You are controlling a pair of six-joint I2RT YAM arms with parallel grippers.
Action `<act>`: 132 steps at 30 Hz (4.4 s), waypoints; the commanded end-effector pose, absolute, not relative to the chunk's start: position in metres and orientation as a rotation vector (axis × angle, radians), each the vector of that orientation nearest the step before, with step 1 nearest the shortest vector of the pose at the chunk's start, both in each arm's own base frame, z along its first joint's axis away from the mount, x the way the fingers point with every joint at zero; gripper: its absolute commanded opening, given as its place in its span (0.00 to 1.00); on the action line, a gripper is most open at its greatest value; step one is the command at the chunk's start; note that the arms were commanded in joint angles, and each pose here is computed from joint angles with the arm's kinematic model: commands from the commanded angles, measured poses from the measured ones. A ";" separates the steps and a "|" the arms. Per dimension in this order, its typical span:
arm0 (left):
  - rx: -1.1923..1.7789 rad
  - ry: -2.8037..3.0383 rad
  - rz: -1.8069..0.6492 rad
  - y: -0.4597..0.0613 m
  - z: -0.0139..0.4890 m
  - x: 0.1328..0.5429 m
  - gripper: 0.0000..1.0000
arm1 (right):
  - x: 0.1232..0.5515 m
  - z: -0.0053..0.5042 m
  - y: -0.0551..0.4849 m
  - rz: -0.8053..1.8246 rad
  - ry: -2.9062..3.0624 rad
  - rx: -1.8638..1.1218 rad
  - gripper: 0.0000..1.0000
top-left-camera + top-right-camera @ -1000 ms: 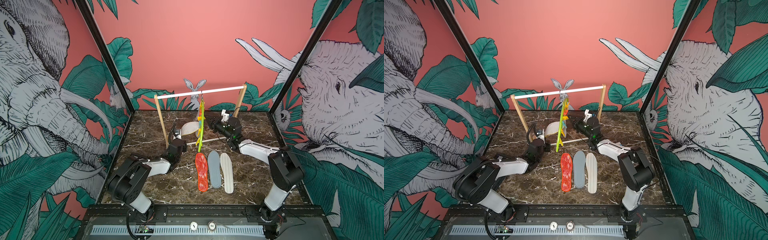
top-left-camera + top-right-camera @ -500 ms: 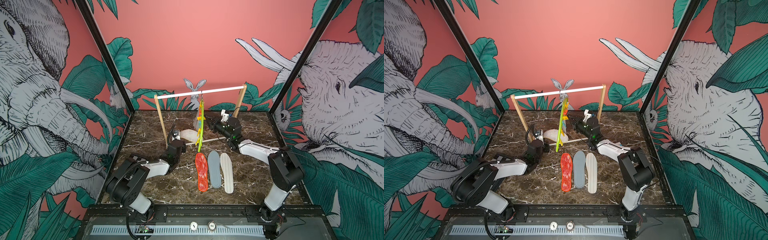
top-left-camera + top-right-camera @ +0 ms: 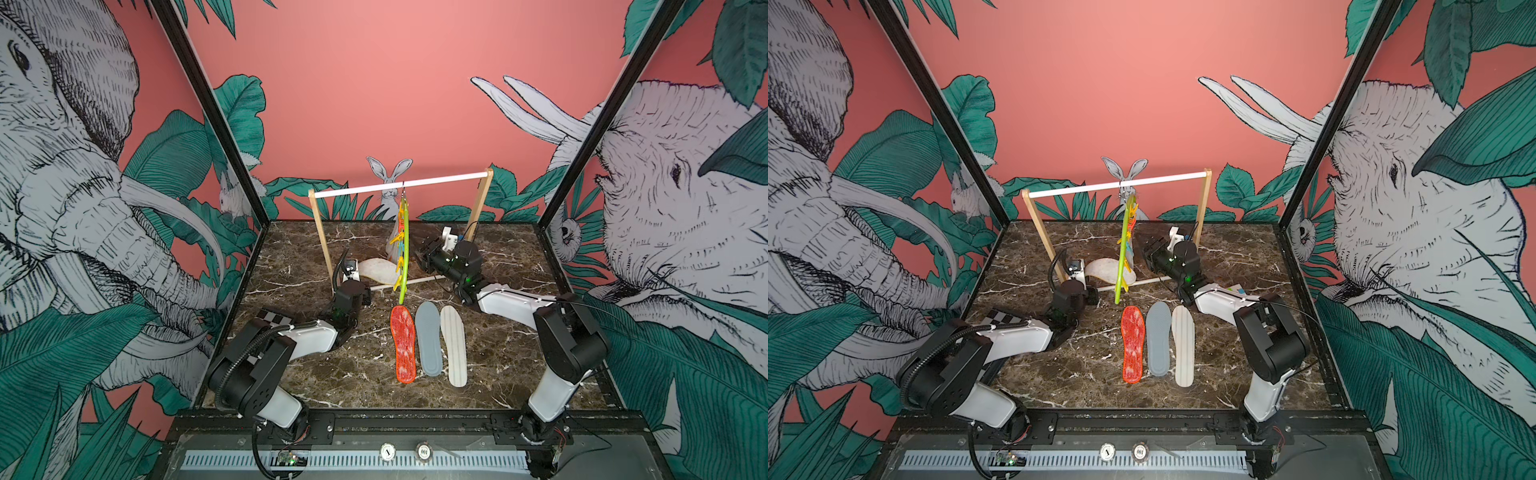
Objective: Take the shoe insoles off the hanger
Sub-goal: Open the clamp at the hanger, then place the insole at the center of the board.
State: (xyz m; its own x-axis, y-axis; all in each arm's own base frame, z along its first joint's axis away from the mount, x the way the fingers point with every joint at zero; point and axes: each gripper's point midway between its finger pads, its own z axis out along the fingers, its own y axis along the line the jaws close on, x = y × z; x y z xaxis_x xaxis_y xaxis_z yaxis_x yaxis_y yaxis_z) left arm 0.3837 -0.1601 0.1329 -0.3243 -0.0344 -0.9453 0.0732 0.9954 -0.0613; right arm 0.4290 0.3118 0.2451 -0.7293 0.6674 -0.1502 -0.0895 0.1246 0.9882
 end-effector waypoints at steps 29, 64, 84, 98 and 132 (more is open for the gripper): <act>0.098 1.923 -0.135 -0.141 0.134 0.341 0.00 | 0.364 0.206 0.255 1.369 2.005 0.398 0.75; 0.635 1.845 -0.532 -0.227 0.144 0.278 0.00 | 0.301 0.183 0.323 1.783 2.081 -0.101 0.56; 0.637 1.845 -0.505 -0.228 0.144 0.279 0.00 | 0.277 0.187 0.340 1.820 2.104 -0.152 0.19; 0.500 1.886 -0.381 -0.201 0.147 0.287 0.74 | 0.269 0.182 0.328 1.718 2.160 -0.129 0.00; 0.132 1.962 -0.190 -0.124 0.154 0.270 0.80 | 0.267 0.138 0.355 1.531 2.266 0.170 0.00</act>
State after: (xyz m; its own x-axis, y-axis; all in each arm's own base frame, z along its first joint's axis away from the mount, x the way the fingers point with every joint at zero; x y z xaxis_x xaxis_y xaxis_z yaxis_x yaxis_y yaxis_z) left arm 0.2723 -0.1236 0.1512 -0.3885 0.0219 -0.9212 0.1837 0.9815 -0.0542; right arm 0.2537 0.3414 0.1197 -0.9347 0.2613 -0.2409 -0.1029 0.4499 0.8871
